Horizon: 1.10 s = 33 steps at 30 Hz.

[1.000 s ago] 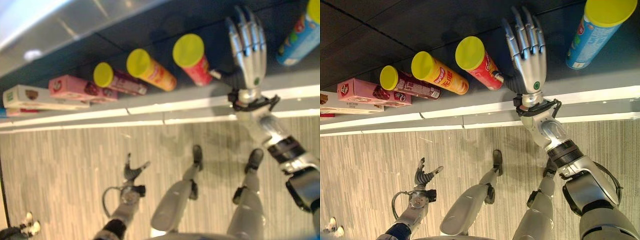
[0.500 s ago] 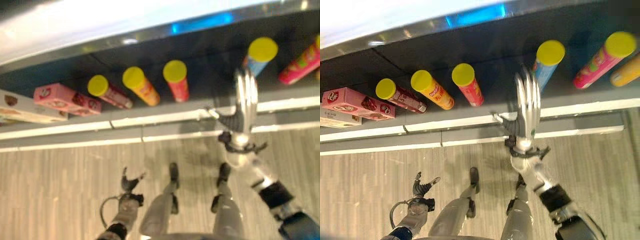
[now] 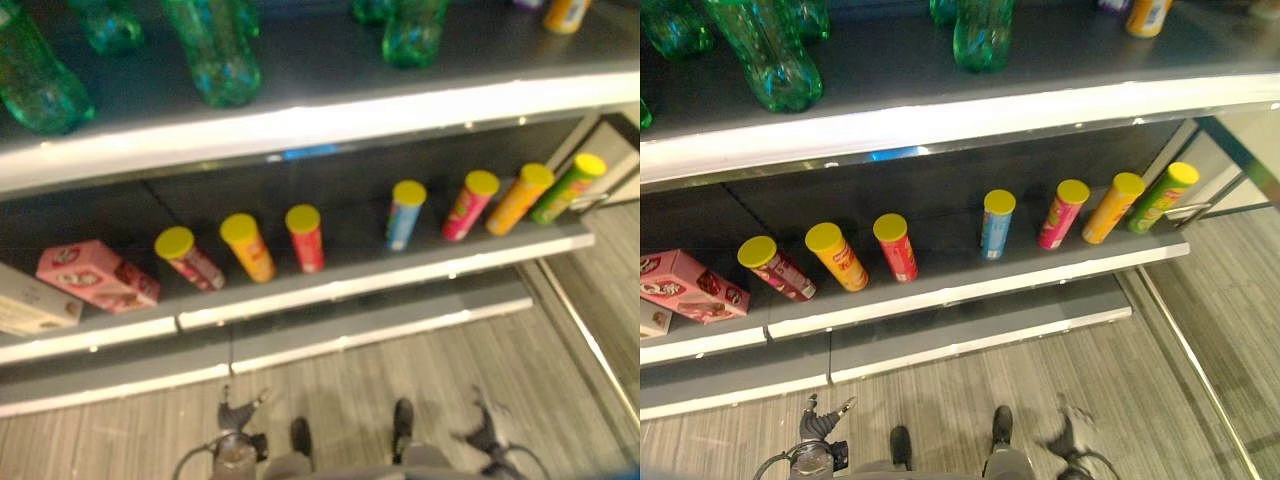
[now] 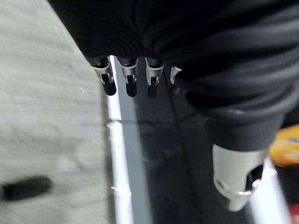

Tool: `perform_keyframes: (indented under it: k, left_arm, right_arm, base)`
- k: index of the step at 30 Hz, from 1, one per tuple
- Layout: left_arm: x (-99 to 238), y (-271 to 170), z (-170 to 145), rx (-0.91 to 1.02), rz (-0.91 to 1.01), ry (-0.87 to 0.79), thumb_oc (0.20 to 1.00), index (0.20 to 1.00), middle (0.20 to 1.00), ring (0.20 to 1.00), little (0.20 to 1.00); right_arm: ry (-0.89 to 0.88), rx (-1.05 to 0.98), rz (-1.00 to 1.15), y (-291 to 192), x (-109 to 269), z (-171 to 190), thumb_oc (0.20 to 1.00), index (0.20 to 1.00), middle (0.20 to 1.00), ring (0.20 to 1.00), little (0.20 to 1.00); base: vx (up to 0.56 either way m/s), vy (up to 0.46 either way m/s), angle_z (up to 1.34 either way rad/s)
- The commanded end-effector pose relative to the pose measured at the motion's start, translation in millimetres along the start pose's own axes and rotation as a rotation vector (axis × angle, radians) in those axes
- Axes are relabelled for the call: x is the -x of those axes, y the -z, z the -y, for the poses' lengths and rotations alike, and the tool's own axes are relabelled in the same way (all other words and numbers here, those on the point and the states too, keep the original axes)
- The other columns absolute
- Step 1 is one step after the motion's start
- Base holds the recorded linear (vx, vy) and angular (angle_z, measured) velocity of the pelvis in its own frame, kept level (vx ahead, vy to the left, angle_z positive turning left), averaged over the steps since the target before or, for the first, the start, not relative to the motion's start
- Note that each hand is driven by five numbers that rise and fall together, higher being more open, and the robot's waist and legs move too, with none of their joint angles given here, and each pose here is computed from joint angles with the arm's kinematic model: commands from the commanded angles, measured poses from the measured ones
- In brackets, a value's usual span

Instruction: Put the goods on the table back onto the shelves and tidy them up.

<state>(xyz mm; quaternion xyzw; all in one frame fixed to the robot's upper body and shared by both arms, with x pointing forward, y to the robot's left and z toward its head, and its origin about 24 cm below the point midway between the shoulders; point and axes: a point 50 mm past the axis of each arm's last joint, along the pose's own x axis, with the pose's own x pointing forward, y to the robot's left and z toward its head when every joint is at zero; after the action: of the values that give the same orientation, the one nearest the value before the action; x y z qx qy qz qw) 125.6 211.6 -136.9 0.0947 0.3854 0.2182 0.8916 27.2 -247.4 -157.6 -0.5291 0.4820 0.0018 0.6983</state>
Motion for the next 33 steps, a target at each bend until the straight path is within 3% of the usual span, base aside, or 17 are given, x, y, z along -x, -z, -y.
perform_keyframes:
  k: [1, 5, 8, 16, 22, 26, 33]
  left_arm:
    - [-9, -25, 2, 0.021, 0.090, 0.041, 1.000, 1.000, 1.000, 1.000, 1.000]
    - [-10, -30, -7, -0.023, 0.127, 0.061, 1.000, 1.000, 1.000, 1.000, 1.000]
    - [-17, -36, -20, -0.052, 0.134, 0.018, 1.000, 1.000, 1.000, 1.000, 1.000]
    - [-35, -67, -46, 0.037, 0.171, -0.103, 1.000, 1.000, 1.000, 1.000, 1.000]
    - [-50, -121, -73, 0.074, 0.299, -0.196, 1.000, 1.000, 1.000, 1.000, 1.000]
    - [-53, -157, -78, 0.088, 0.390, -0.210, 1.000, 1.000, 1.000, 1.000, 1.000]
    - [-50, -164, -55, 0.113, 0.419, -0.125, 1.000, 1.000, 1.000, 1.000, 1.000]
  right_arm:
    - [-0.106, -0.039, -0.012, -14, 0, -8, 1.000, 1.000, 1.000, 1.000, 1.000]
    - [-0.275, -0.088, -0.100, -1, 19, -34, 1.000, 1.000, 1.000, 1.000, 1.000]
    - [-0.294, -0.075, -0.043, -10, 18, -36, 1.000, 1.000, 1.000, 1.000, 1.000]
    - [-0.242, -0.073, 0.078, -30, 8, -22, 1.000, 1.000, 1.000, 1.000, 1.000]
    - [-0.179, -0.091, 0.206, -55, -1, -5, 1.000, 1.000, 1.000, 1.000, 1.000]
    - [-0.154, -0.088, 0.256, -67, -5, 3, 1.000, 1.000, 1.000, 1.000, 1.000]
    - [-0.145, -0.063, 0.286, -72, -6, 6, 1.000, 1.000, 1.000, 1.000, 1.000]
  base:
    - [0.09, -0.020, -0.04]
    - [0.06, -0.033, -0.05]
    - [0.05, -0.034, 0.03]
    - [0.01, -0.005, 0.00]
    - [-0.05, -0.016, -0.06]
    - [-0.05, -0.005, -0.15]
    - [0.01, -0.003, -0.12]
